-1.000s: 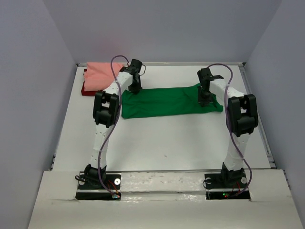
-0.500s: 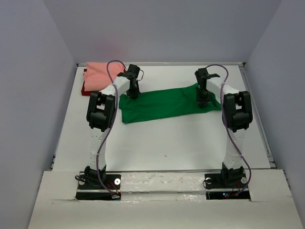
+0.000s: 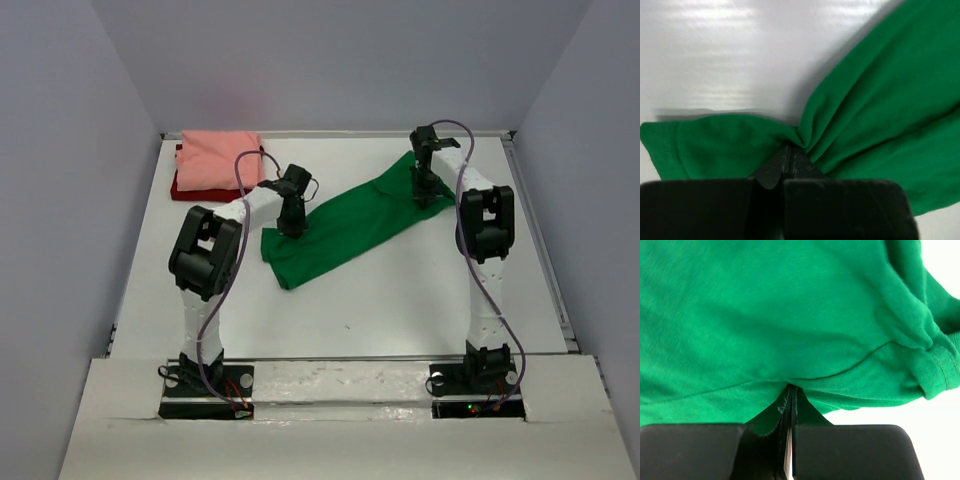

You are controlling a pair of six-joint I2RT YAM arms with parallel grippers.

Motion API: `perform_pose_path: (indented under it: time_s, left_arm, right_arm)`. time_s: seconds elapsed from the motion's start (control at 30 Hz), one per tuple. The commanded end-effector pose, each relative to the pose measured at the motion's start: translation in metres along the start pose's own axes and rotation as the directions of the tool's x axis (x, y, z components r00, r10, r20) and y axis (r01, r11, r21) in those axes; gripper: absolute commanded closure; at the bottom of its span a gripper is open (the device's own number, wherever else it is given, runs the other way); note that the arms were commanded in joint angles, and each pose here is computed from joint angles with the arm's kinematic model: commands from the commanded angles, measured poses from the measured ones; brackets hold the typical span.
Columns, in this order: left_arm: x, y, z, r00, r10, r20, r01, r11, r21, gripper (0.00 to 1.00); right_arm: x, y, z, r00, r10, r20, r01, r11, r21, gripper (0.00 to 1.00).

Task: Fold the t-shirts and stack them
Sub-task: Rotate the tshirt 90 degrees

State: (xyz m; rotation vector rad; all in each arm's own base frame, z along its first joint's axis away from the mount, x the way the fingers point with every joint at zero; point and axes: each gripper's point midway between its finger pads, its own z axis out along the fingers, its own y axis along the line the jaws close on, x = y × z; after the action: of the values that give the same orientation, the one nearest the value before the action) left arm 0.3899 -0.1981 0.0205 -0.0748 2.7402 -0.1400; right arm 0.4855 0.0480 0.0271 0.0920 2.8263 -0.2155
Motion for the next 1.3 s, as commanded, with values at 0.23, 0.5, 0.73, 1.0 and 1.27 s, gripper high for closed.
perform_pose_path:
  time_s: [0.23, 0.5, 0.73, 1.0, 1.27]
  left_arm:
    - [0.118, -0.041, -0.020, 0.965, 0.061, -0.255, -0.037, 0.994, 0.098, 1.00]
    - [0.168, -0.091, -0.033, 0.936, 0.165, -0.311, -0.107, 0.975, 0.194, 1.00]
    - [0.202, -0.139, -0.046, 0.899, 0.276, -0.339, -0.176, 0.939, 0.296, 1.00]
    - [0.210, -0.197, -0.063, 0.874, 0.363, -0.324, -0.212, 0.883, 0.418, 1.00]
    - [0.169, -0.214, -0.067, 0.900, 0.388, -0.200, -0.301, 0.883, 0.359, 1.00]
  right_arm:
    - [-0.016, 0.018, 0.034, 0.997, -0.078, -0.018, 0.077, 0.993, -0.089, 1.00]
    - [-0.031, 0.021, 0.047, 0.994, -0.110, -0.012, 0.108, 0.988, -0.114, 1.00]
    - [-0.050, 0.015, 0.050, 0.994, -0.103, 0.037, 0.107, 0.986, -0.127, 1.00]
    - [-0.070, 0.003, 0.047, 0.993, -0.074, 0.091, 0.092, 0.972, -0.214, 1.00]
    - [-0.078, 0.001, 0.041, 0.989, -0.067, 0.131, 0.097, 0.967, -0.236, 1.00]
